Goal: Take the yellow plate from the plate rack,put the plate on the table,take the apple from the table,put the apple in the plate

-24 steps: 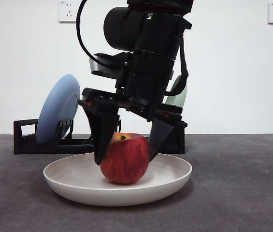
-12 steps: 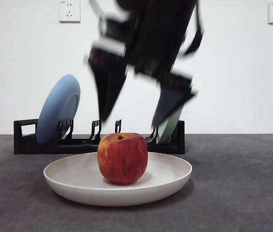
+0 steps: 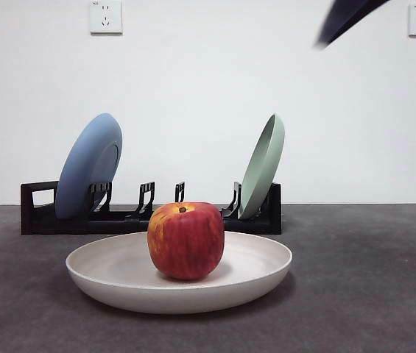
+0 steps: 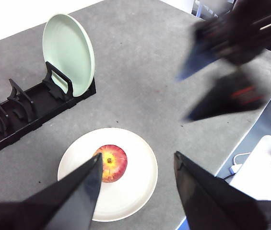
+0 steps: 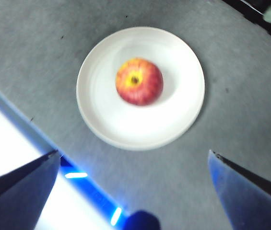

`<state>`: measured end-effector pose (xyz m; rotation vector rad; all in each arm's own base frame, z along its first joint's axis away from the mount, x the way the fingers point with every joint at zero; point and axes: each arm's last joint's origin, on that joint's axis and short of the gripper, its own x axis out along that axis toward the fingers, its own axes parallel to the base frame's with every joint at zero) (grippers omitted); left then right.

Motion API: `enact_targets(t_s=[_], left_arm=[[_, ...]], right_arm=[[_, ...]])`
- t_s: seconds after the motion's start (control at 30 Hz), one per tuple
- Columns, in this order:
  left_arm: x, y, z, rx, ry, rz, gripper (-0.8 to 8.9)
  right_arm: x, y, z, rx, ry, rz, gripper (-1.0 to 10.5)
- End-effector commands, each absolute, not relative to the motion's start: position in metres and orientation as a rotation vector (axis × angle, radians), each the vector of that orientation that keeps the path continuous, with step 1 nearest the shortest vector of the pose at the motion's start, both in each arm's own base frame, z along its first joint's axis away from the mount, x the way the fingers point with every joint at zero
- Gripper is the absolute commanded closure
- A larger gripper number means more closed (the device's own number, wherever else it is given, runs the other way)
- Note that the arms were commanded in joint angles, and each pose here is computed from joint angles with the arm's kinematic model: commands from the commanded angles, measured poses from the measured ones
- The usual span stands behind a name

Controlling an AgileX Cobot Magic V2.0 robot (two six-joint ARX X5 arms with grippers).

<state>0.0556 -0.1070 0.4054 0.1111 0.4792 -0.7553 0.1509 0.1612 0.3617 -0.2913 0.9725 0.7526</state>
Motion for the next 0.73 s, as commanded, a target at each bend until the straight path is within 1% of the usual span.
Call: enact_targets(t_s=[0.03,0.13,0.3,0.4,0.57,0.6,0.73], left_arm=[[0.056,-0.106,0.406,0.111,0.472,-0.752,5.61],[0.056,-0.106,0.406,0.111,0.472,-0.752,5.61],[0.056,-0.106,0.406,0.111,0.472,-0.752,5.61],[0.056,-0.106,0.406,0.111,0.472,-0.752,5.61],[0.055,-0.106,0.406,0.11,0.475,-0.759,5.62],[0.055,-0.106,0.406,0.11,0.475,-0.759,5.63],[0.055,-0.106,0.406,0.11,0.475,-0.759,5.69]], right_arm=[[0.133,0.143,0.371,-0.279,0.977,0.746,3.8],[0.116,0.125,0.379,-0.276,0.977,0.745,3.9],[0.096,0.103,0.385,-0.279,0.993,0.737,5.3],[0.089,0.096,0.386,-0.287,0.997,0.725,6.5],[0.085,0.092,0.388,-0.282,0.977,0.733,9.4],[0.085,0.092,0.388,-0.284,0.976,0.733,9.6],[0.085,0.092,0.388,-0.29,0.975,0.737,9.6]])
